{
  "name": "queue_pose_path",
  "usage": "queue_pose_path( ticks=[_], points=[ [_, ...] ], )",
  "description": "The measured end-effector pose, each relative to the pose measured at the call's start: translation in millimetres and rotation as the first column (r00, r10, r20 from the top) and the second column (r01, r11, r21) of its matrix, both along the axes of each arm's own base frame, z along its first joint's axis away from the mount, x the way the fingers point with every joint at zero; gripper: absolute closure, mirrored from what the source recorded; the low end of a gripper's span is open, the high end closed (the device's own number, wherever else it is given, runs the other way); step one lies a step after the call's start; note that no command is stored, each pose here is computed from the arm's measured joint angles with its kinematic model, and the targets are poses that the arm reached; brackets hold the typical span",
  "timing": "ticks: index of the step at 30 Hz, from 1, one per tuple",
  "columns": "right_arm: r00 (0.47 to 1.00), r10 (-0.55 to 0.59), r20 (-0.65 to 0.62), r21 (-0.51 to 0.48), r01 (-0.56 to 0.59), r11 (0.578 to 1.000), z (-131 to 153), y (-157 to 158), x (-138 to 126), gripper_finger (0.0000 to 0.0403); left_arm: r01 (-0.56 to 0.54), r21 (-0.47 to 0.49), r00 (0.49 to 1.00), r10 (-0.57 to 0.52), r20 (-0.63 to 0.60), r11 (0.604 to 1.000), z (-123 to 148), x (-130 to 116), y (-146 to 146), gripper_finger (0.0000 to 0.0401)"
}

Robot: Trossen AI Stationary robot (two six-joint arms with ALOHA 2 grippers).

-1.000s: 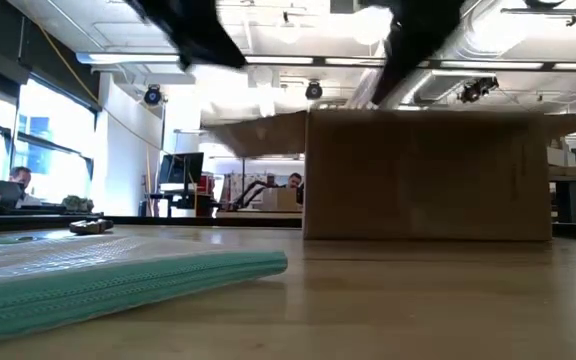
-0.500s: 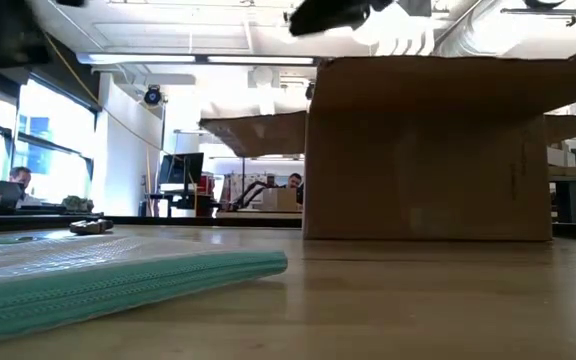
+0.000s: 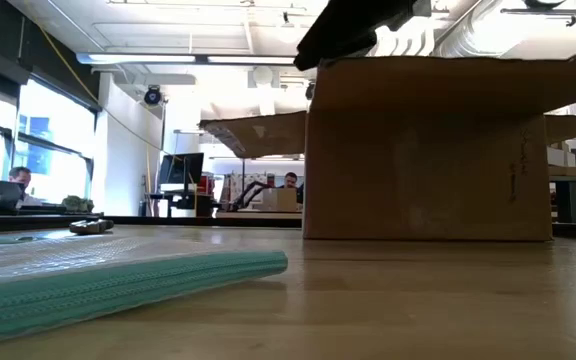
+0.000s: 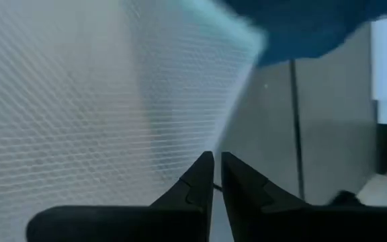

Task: Unpack boxes
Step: Open the white zip bag

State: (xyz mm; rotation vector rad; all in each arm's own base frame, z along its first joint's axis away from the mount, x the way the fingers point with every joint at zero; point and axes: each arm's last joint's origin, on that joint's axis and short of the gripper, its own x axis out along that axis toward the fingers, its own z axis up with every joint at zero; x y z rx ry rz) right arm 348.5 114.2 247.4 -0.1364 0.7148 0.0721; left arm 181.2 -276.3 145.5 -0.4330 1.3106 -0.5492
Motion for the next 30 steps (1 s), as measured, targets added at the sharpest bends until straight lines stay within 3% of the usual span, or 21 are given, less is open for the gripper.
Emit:
queue_pose_path(
  ticks=[4, 6, 9, 11, 14, 17, 20, 25, 30],
  points=[
    [1.0, 0.008, -0.002, 0.024, -0.008, 1.0, -0.2, 10.4, -3.6, 0.0275, -0.163, 0.182, 0.979, 0.182, -0.088, 0.97, -27.7, 6.9, 10.6, 0.0389],
    [1.0, 0.029, -0.005, 0.025, -0.029, 0.999, -0.4, 17.6, -6.5, 0.0275, -0.176, 0.247, 0.973, 0.207, -0.104, 0.953, -31.7, 9.7, 17.8, 0.0397],
    [0.998, 0.059, -0.005, 0.023, -0.058, 0.998, -0.4, 27.5, -10.5, 0.0275, -0.204, 0.366, 0.97, 0.237, -0.049, 0.908, -26.7, 15.7, 36.9, 0.0399],
    [0.997, 0.072, -0.006, 0.021, -0.072, 0.997, -0.5, 33.1, -13.0, 0.0275, -0.278, 0.427, 0.955, 0.296, 0.026, 0.861, -18.1, 21.5, 53.4, 0.04],
    [0.996, 0.086, -0.009, 0.022, -0.086, 0.996, -0.8, 38.7, -15.8, 0.0275, -0.391, 0.446, 0.918, 0.375, 0.127, 0.805, 1.5, 26.8, 74.2, 0.04],
    [0.995, 0.1, -0.008, 0.018, -0.1, 0.995, -0.7, 42.5, -17.6, 0.0275, -0.447, 0.308, 0.894, 0.408, 0.185, 0.84, 34.6, 31.5, 76.3, 0.0401],
    [0.995, 0.101, -0.011, 0.016, -0.101, 0.995, -0.9, 42.7, -17.8, 0.0275, -0.418, 0.253, 0.904, 0.373, 0.208, 0.873, 48.4, 29.4, 76.0, 0.0401],
    [0.997, 0.074, -0.022, 0.024, -0.073, 0.997, -3.7, 42.3, -17.4, 0.0275, -0.208, 0.182, 0.94, 0.145, 0.307, 0.961, 54.4, 29.6, 58.4, 0.038],
    [0.999, 0.034, -0.024, 0.007, -0.034, 0.999, -8.6, 44.0, -16.1, 0.0275, -0.07, 0.24, 0.922, -0.029, 0.387, 0.968, 43.3, 32.4, 45.9, 0.0306]
  ],
)
